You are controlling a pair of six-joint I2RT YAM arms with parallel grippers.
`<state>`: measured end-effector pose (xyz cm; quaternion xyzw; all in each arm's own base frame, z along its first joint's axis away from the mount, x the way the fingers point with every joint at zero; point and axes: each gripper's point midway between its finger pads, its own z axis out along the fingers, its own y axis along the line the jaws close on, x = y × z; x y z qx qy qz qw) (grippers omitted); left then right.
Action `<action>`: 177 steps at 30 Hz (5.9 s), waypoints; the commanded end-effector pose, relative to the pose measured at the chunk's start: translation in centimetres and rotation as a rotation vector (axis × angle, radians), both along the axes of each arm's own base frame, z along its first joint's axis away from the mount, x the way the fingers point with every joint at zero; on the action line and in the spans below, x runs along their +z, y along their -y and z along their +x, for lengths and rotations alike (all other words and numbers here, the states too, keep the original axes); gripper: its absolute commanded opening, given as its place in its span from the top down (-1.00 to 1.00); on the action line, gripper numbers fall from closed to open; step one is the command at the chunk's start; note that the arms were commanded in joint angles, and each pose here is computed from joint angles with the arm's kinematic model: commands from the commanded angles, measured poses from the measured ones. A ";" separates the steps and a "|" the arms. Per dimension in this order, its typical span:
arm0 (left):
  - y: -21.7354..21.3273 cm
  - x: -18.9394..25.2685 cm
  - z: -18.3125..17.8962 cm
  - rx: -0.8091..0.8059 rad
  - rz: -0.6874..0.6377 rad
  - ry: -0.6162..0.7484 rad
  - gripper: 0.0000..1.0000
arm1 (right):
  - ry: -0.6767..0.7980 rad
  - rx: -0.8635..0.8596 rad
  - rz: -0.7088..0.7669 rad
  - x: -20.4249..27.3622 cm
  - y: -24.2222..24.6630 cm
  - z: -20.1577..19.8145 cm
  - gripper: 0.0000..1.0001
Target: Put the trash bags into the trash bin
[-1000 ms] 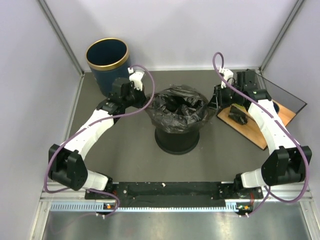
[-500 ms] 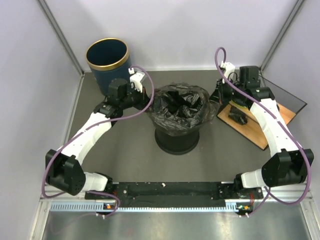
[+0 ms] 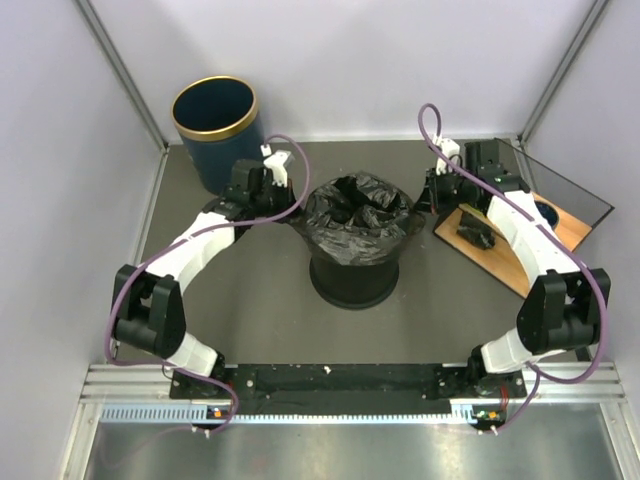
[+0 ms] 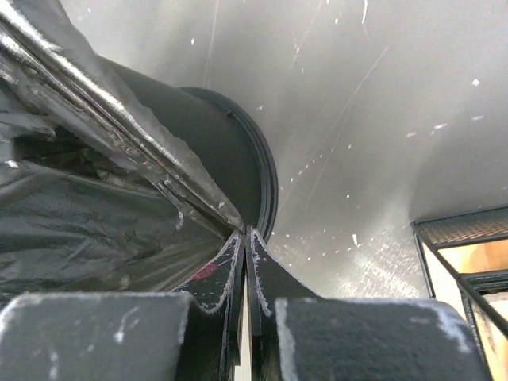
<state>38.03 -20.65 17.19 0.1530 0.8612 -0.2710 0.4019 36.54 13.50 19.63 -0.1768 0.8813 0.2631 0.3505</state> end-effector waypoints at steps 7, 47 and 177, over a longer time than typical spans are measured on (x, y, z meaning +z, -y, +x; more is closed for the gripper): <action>0.2 -3.0 -4.0 -0.062 -0.044 -0.149 1.00 | 0.009 0.069 -0.029 -1.8 -0.4 -3.5 1.00; -7.4 -4.0 -7.4 -0.035 -0.136 -0.182 1.00 | -0.070 0.154 0.074 -6.0 -6.4 -7.3 1.00; -3.8 3.6 -13.5 -0.829 0.131 0.536 1.00 | 0.444 0.975 -0.085 1.5 -10.6 -12.0 0.96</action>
